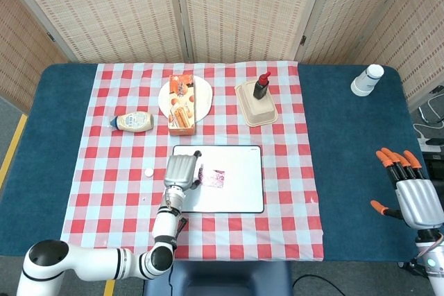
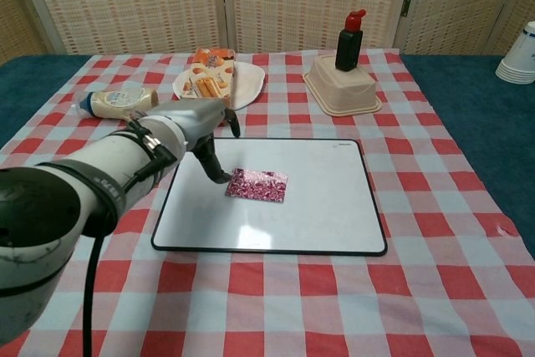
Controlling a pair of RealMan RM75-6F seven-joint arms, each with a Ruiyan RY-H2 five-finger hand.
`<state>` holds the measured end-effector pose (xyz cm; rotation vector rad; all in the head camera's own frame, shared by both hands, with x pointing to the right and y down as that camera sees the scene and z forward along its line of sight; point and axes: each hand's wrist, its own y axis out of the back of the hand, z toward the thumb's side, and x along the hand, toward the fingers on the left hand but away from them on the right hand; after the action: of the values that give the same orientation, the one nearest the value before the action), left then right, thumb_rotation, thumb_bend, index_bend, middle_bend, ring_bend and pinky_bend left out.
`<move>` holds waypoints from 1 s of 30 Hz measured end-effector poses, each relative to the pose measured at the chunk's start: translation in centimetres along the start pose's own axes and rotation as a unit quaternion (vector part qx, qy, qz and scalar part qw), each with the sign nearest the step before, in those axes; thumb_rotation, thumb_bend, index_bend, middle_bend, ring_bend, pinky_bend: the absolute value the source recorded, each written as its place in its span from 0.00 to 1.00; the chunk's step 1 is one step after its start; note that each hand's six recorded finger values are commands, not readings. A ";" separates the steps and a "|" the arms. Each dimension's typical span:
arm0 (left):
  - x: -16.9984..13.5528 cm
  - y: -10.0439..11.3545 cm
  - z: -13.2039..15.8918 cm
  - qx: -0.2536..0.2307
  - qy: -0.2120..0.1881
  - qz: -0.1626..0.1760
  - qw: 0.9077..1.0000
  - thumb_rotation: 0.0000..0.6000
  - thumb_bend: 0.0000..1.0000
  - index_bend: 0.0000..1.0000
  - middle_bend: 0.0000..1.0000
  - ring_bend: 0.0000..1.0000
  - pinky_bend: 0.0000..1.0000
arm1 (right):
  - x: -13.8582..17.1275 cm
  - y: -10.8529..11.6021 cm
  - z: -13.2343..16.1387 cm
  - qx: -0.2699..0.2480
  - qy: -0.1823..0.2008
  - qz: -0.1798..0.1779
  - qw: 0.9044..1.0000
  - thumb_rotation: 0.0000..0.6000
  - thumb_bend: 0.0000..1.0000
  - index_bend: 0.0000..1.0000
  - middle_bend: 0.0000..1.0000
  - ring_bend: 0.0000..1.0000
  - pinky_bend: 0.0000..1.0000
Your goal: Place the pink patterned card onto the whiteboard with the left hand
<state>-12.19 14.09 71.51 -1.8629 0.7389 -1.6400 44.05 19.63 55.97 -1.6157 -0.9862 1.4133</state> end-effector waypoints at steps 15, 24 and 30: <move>-0.7 2.3 -15.5 0.027 0.100 0.028 0.994 1.00 0.27 0.44 1.00 1.00 1.00 | 0.0 -0.3 0.3 0.002 0.002 0.008 1.000 1.00 0.00 0.07 0.04 0.00 0.00; -1.6 0.4 -15.7 0.013 0.082 0.012 0.996 1.00 0.27 0.43 1.00 1.00 1.00 | 0.0 -0.3 0.2 0.002 -0.001 0.008 1.000 1.00 0.00 0.07 0.04 0.00 0.00; -1.9 -0.6 -14.0 0.001 0.068 0.011 0.998 1.00 0.28 0.43 1.00 1.00 1.00 | 0.0 -0.3 0.2 0.001 0.000 0.011 1.000 1.00 0.00 0.07 0.04 0.00 0.00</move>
<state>-26.24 15.30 72.17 -1.7489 0.8097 -1.7654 43.80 19.80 56.24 -1.6299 -0.9693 1.4283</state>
